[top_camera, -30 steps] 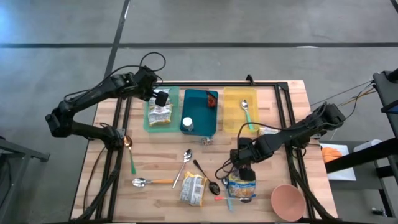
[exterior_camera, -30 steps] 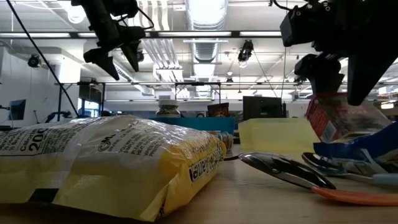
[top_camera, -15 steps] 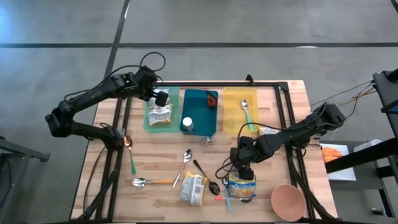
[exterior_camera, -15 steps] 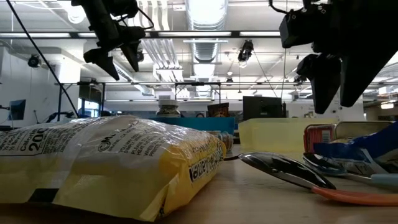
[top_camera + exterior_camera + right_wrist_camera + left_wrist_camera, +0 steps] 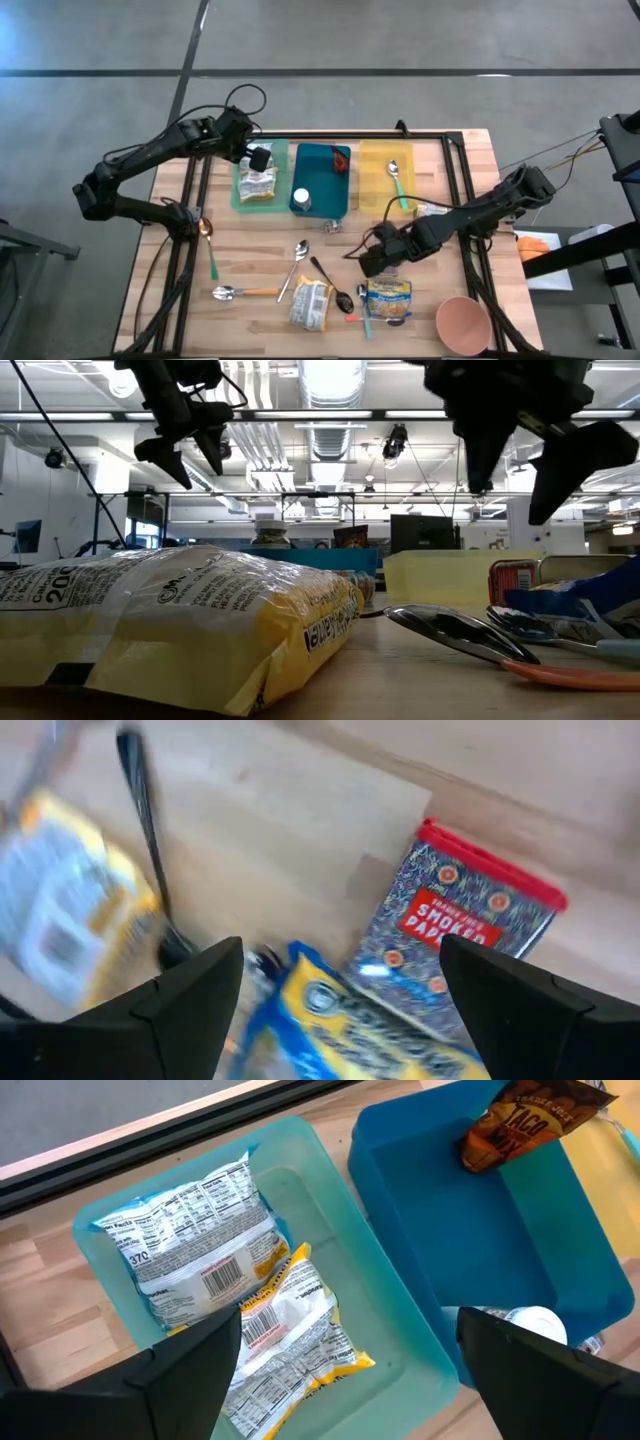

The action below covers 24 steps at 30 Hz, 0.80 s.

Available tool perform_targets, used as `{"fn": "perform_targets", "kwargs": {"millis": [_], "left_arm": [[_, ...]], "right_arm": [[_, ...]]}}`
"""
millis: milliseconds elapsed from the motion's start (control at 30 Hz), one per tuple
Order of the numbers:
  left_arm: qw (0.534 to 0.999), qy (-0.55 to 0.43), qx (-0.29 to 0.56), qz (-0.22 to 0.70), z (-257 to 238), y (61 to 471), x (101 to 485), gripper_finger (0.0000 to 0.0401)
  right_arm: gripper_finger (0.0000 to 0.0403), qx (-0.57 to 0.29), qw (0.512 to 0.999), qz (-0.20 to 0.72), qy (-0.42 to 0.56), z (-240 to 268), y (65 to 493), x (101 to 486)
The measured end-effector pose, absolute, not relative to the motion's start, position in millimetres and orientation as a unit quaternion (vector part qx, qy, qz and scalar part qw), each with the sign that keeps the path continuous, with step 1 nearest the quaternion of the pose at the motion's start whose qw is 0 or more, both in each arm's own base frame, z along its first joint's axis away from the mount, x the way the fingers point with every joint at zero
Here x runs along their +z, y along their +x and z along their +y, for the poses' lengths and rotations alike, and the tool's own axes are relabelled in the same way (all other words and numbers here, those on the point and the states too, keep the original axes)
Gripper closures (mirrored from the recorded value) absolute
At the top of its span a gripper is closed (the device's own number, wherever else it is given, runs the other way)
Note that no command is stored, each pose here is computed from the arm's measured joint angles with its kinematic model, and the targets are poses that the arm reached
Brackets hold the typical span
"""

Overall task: Pick & Place Food Item
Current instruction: Put the red seasoning can into the blue bin

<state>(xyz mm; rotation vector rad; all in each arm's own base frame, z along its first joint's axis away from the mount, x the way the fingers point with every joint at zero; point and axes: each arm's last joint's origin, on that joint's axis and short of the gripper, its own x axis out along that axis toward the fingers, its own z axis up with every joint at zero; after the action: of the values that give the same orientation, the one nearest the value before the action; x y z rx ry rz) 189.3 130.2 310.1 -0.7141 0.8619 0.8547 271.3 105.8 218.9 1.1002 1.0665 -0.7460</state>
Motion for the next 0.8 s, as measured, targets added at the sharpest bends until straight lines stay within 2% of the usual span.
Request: {"fn": "perform_targets", "kwargs": {"millis": [100, 300, 533, 800], "left_arm": [[0.763, -0.326, 0.392, 0.397, 130, 189, 310, 0.0028], [0.764, -0.326, 0.390, 0.398, 130, 189, 310, 0.0028], [0.774, -0.316, 0.366, 0.410, 129, 190, 310, 0.0028], [0.778, -0.309, 0.358, 0.415, 129, 190, 310, 0.0028]], "right_arm": [[0.0069, -0.364, 0.628, 0.457, 0.515, 106, 272, 214], [0.0069, -0.403, 0.585, 0.483, 0.511, 114, 276, 190], [0.0069, -0.425, 0.576, 0.493, 0.495, 121, 285, 190], [0.0069, -0.434, 0.597, 0.494, 0.460, 122, 290, 216]]}}
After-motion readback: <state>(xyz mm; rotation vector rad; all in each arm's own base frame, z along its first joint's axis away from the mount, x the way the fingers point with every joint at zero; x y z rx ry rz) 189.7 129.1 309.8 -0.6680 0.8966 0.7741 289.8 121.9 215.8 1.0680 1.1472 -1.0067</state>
